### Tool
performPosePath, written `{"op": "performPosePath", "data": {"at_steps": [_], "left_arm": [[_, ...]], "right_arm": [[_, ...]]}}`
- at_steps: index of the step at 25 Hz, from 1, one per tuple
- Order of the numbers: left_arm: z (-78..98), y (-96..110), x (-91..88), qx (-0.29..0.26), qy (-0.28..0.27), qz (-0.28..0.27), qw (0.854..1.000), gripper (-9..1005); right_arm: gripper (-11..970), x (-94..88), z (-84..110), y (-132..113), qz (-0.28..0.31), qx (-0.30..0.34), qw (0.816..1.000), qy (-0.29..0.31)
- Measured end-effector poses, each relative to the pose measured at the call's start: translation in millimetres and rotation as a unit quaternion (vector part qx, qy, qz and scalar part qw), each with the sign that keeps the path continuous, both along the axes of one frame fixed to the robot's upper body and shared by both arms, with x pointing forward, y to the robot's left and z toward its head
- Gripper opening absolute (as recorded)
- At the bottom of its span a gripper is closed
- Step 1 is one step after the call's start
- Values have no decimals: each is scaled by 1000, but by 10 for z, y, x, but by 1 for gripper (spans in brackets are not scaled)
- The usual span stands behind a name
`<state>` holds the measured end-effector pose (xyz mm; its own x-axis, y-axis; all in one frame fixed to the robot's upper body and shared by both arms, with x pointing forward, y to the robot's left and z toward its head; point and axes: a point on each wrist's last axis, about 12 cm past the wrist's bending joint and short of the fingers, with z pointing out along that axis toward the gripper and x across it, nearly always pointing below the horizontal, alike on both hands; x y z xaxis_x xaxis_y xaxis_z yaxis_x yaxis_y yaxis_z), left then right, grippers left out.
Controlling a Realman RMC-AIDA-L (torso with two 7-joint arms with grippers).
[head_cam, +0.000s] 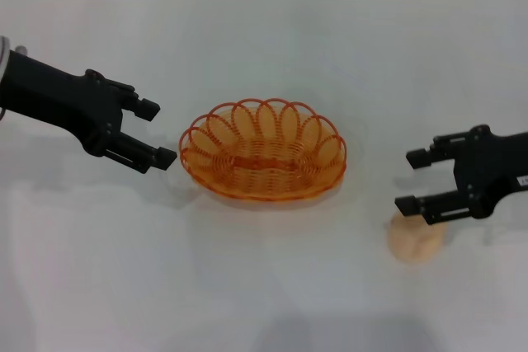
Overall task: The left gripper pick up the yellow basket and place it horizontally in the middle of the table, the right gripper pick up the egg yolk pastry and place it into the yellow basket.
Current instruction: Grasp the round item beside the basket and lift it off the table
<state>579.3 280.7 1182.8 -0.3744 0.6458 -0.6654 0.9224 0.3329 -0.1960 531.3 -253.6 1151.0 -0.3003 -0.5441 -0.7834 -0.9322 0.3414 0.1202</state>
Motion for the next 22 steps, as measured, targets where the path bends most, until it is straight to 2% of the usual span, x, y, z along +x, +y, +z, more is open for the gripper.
{"op": "performPosePath", "data": {"at_steps": [12,22], "left_arm": [[-158,-104,16,-15,-42,-3,999,888],[-208,-198,0,-33,-45,-5,998,888]], "right_arm": [[724,-66,-114,-88,0,-36,999,23],[699,-64,-232,-55,14,-46,999,26]]}}
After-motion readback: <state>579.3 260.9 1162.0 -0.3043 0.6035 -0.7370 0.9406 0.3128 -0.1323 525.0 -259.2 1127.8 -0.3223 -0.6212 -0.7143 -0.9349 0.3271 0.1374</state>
